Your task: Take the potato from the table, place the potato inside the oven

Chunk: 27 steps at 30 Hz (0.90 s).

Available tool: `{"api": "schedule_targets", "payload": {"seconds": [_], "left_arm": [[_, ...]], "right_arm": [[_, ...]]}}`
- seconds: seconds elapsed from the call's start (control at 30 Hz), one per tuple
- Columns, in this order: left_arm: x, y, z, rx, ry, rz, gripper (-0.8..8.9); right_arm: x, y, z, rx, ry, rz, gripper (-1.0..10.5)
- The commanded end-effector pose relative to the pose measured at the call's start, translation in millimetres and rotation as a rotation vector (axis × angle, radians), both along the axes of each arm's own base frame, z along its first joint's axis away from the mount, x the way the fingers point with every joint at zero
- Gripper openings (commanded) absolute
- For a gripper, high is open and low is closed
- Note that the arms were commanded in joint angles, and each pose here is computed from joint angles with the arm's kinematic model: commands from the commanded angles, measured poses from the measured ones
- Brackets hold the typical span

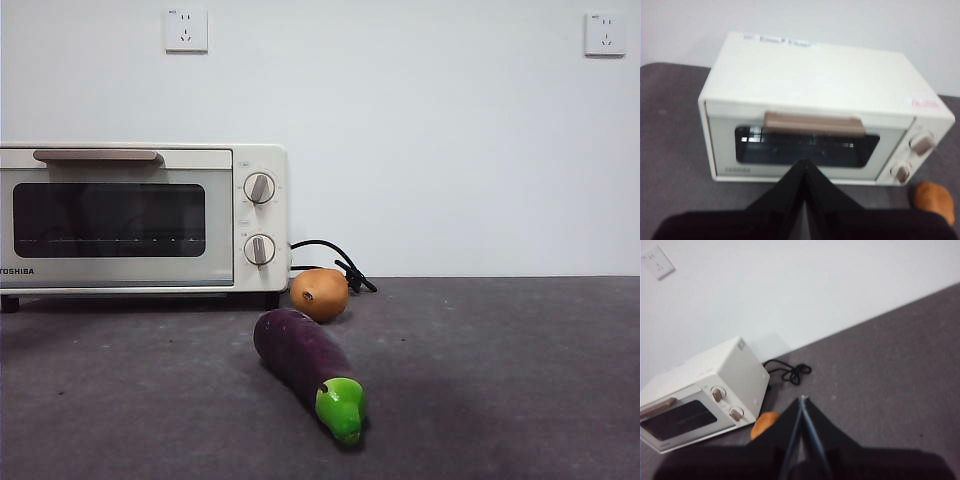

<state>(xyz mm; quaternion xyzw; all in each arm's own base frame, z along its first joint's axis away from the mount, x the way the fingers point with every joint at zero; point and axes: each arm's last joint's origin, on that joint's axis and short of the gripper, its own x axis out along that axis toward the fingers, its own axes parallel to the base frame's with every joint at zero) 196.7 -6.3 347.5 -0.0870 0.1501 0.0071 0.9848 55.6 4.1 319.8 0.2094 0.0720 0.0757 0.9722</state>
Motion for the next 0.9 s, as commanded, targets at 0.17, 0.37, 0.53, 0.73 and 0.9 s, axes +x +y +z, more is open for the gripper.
{"api": "schedule_targets", "payload": {"seconds": [0.17,0.37,0.53,0.73,0.9], "left_arm": [[35.3,-0.6,20.7,0.002,0.050,0.000,-0.05],[66.1,-1.5,30.0,0.010,0.080,-0.014,-0.05],[92.4,3.4,27.8,-0.038,0.158,-0.107,-0.06],[126.8,16.7,14.9,-0.088,0.301,-0.107,-0.06],[155.2,32.9,7.3,-0.234,0.367,-0.182,-0.06]], "right_arm": [[2.6,0.7,10.3,-0.002,0.067,0.028,0.0],[16.5,6.3,22.2,-0.029,0.094,0.265,0.0],[36.2,9.9,34.9,-0.017,0.143,0.446,0.0],[56.1,10.4,51.6,-0.084,0.202,0.528,0.0],[63.7,10.1,66.4,-0.121,0.198,0.544,0.0]]}}
